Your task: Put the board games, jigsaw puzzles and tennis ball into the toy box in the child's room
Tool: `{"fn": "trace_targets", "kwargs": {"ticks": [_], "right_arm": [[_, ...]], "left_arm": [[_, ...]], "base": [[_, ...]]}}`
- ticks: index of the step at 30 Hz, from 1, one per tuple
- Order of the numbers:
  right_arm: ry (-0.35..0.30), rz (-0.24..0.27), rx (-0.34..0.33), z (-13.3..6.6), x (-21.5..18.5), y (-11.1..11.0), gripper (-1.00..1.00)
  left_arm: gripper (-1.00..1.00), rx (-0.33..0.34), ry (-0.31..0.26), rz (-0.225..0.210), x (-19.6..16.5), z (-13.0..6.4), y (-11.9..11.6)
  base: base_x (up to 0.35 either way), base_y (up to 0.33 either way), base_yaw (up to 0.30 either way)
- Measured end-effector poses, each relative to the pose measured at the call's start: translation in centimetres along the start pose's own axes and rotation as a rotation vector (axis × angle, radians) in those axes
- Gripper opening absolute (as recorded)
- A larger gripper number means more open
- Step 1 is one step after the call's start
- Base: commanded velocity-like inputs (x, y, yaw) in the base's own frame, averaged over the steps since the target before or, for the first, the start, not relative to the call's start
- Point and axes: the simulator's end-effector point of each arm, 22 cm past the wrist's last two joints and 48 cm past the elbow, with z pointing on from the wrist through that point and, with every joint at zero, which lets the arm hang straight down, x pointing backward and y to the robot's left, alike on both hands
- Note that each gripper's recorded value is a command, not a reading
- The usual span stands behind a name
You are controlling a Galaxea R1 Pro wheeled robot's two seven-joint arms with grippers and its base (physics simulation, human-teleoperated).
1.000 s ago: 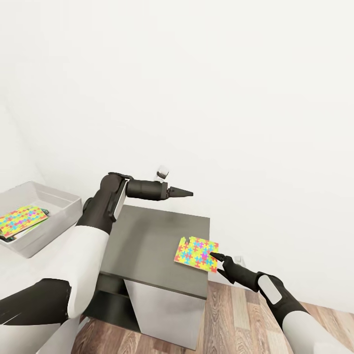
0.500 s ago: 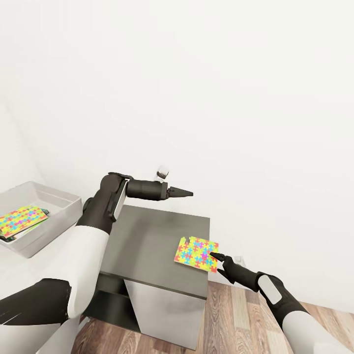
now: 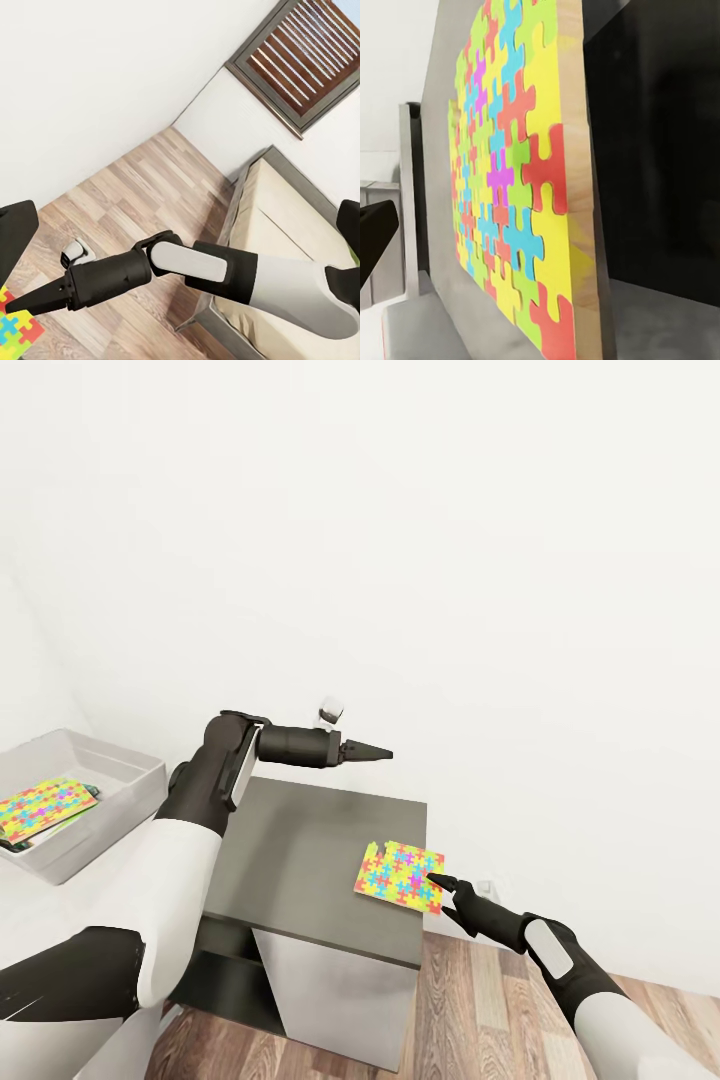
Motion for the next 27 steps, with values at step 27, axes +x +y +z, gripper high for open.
{"fn": "trace_targets", "kwargs": {"ticks": [27], "right_arm": [[-0.001,-0.003,0.001,-0.01,-0.02,-0.03,1.00]], "left_arm": [[1.00,0.000,-0.001,0.000,-0.03,-0.03,-0.01]], "base": [[0.009,0.000,0.000]]}}
